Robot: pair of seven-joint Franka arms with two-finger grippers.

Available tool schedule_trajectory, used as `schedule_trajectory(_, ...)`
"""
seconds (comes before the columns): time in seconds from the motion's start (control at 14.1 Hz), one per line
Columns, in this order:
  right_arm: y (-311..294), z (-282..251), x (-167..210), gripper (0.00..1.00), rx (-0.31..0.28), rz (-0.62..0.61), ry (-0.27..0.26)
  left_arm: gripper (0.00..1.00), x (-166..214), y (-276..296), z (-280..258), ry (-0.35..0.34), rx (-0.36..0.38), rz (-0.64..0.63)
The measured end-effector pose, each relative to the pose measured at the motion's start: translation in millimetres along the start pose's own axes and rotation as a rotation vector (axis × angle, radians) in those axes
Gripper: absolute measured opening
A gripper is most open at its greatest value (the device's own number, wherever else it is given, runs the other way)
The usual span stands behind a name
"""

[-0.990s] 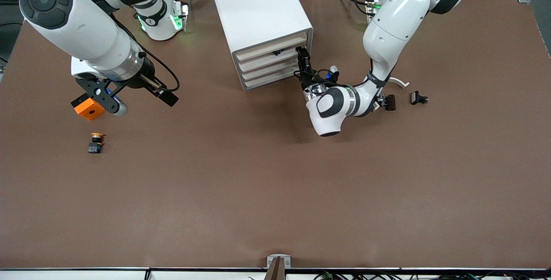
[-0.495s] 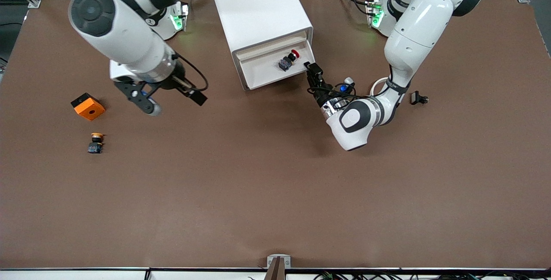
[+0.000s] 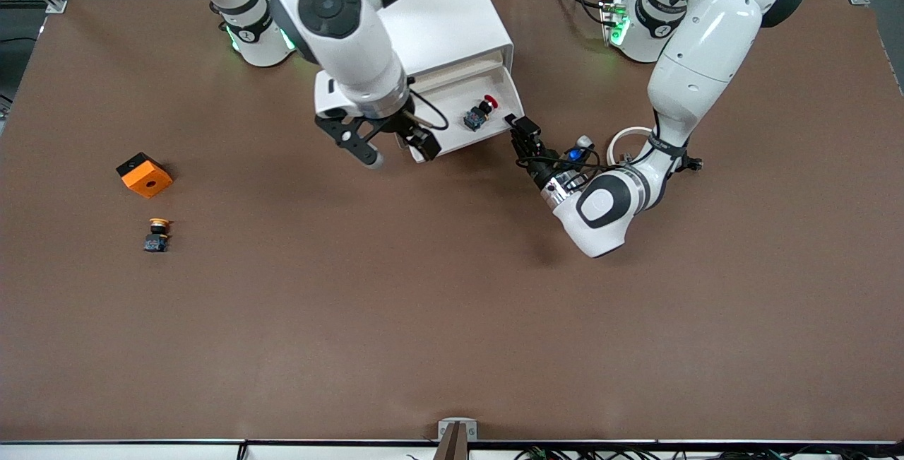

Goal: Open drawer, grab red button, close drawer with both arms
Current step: 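Pull the drawer open with the left gripper while the right gripper reaches in, then grasp the red button with the right gripper while the left gripper releases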

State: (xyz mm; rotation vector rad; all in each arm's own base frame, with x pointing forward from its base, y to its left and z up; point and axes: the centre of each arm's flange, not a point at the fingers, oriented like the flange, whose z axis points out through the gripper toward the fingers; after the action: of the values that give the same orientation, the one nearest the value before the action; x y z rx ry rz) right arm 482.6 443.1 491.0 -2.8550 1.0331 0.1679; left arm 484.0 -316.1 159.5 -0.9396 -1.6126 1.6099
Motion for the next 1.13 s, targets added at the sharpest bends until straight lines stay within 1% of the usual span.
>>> schedule_trajectory(0.07,-2.0,5.5,-13.7,1.00,-0.009,-0.015,-0.002,0.13,-0.2,-0.2,-0.2,-0.002,0.001,0.002)
schedule_trajectory(0.14,-4.4,13.8,-28.2,1.00,-0.022,-0.026,-0.003,0.19,-0.8,-0.8,-0.5,-0.005,0.002,0.004)
schedule_trajectory(0.35,-13.1,57.9,-74.1,1.00,-0.080,-0.050,-0.001,0.48,-2.0,-2.7,-1.9,-0.009,0.003,0.009)
schedule_trajectory(0.42,-16.4,73.0,-83.8,1.00,-0.088,-0.047,0.004,0.60,-2.2,-3.2,-2.5,-0.010,0.002,0.012)
schedule_trajectory(0.49,-19.4,84.1,-89.7,1.00,-0.089,-0.037,0.009,0.69,-2.4,-3.9,-3.3,-0.011,0.001,0.014)
schedule_trajectory(0.57,-22.3,93.2,-93.7,1.00,-0.084,-0.023,0.013,0.81,-2.9,-5.0,-4.7,-0.012,-0.001,0.018)
schedule_trajectory(0.71,-25.7,108.9,-105.4,1.00,-0.083,-0.006,0.023,0.99,-5.3,-9.3,-11.9,-0.017,-0.019,0.032)
schedule_trajectory(0.85,-26.0,120.1,-118.1,1.00,-0.093,-0.005,0.035,1.00,-7.5,-18.1,-30.2,-0.017,-0.071,0.088)
schedule_trajectory(0.99,-25.5,122.1,-124.0,1.00,-0.096,-0.008,0.037,1.00,-10.0,-34.7,-51.1,-0.007,-0.132,0.186)
schedule_trajectory(1.13,-25.7,121.7,-124.9,1.00,-0.096,-0.008,0.038,1.00,-13.1,-53.5,-63.5,0.035,-0.194,0.304)
